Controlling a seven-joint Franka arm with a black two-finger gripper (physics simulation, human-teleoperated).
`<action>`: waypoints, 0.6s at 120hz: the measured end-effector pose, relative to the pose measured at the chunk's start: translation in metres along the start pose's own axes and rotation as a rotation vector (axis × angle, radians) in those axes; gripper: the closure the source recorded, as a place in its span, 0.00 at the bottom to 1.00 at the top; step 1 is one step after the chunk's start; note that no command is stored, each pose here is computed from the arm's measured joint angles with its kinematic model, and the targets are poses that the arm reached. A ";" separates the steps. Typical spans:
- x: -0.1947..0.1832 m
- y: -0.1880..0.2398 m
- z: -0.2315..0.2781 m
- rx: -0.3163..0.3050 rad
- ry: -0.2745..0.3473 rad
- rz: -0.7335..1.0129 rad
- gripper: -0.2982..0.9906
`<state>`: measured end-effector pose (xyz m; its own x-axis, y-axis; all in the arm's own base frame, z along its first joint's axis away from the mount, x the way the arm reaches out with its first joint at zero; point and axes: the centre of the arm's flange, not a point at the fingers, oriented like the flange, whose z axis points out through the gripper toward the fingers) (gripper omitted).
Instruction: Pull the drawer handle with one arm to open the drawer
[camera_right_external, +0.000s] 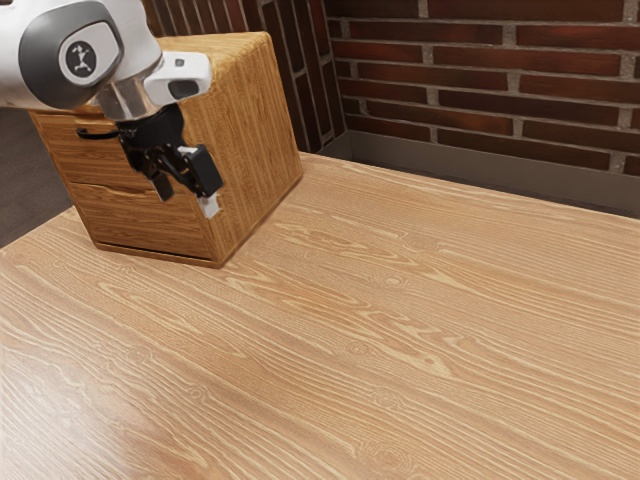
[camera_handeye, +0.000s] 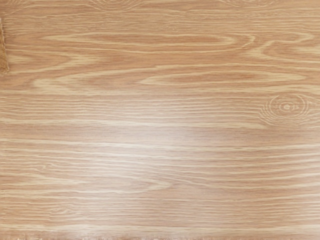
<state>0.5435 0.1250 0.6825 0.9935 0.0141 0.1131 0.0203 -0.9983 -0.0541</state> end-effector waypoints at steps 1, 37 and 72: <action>-0.001 -0.003 0.000 0.001 0.000 -0.003 0.23; -0.094 -0.061 -0.152 -0.071 0.264 0.013 0.23; -0.151 -0.075 -0.173 -0.120 0.186 0.082 0.23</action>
<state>0.3723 0.1884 0.8407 0.9534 -0.0673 0.2943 -0.0846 -0.9953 0.0465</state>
